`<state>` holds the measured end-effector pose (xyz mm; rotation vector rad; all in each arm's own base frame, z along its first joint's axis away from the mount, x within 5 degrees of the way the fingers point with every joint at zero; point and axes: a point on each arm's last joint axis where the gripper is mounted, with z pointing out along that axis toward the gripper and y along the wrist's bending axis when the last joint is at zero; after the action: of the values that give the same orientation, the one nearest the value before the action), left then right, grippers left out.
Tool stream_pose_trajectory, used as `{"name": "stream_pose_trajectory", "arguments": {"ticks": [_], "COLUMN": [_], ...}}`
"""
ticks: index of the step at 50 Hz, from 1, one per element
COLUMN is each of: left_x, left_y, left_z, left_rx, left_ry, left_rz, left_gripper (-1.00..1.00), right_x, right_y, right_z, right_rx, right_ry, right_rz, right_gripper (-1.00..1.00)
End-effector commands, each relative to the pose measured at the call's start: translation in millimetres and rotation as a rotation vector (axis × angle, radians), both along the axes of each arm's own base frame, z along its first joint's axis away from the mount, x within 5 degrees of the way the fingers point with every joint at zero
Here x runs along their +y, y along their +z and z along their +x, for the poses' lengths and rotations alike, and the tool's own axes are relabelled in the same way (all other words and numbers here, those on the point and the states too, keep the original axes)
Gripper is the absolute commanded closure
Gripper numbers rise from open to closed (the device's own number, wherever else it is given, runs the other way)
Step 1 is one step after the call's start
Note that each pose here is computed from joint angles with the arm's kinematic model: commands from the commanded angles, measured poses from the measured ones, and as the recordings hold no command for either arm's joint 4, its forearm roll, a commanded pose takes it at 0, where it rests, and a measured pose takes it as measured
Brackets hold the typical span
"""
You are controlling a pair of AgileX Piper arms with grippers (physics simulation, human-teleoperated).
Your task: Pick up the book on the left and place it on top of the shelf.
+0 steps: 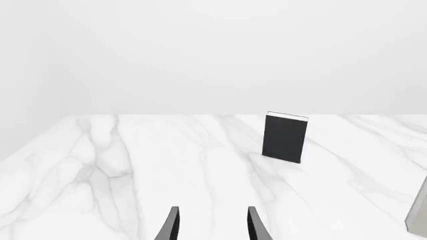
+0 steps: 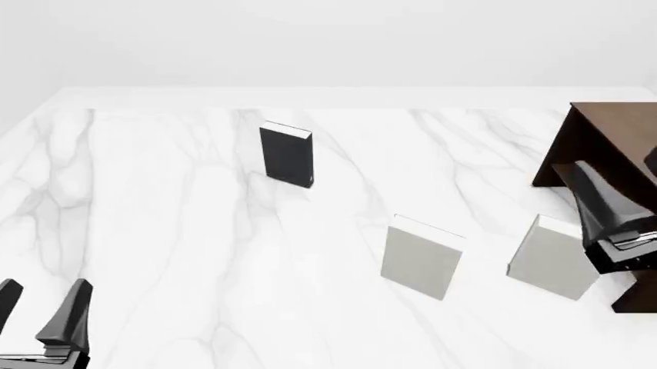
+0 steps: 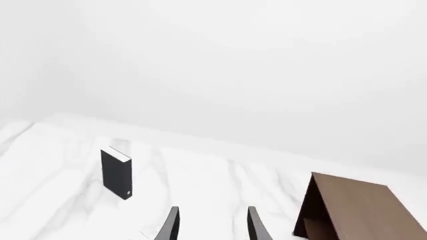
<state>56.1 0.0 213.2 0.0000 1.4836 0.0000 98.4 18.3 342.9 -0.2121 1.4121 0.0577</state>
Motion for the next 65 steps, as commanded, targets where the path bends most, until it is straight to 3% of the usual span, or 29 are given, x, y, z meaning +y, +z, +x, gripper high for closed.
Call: {"name": "stream_pose_trajectory", "arguments": {"ticks": [1, 22, 31, 65], "left_x": [0.0, 0.0, 0.0, 0.0], "left_y": [0.0, 0.0, 0.0, 0.0], "left_z": [0.0, 0.0, 0.0, 0.0], "left_rx": [0.0, 0.0, 0.0, 0.0], "left_ry": [0.0, 0.0, 0.0, 0.0], "left_rz": [0.0, 0.0, 0.0, 0.0], "left_gripper": [-1.0, -1.0, -1.0, -1.0], "right_x": [14.6, 47.2, 57.6, 107.5], "right_y": [35.4, 71.6, 80.8, 54.8], "right_z": [32.5, 89.2, 101.0, 150.7], "right_rx": [0.003, 0.058, 0.065, 0.135], "right_ry": [0.053, 0.14, 0.166, 0.276], "right_rz": [-0.069, -0.145, -0.174, -0.177], "right_gripper": [-1.0, -1.0, -1.0, -1.0]}}
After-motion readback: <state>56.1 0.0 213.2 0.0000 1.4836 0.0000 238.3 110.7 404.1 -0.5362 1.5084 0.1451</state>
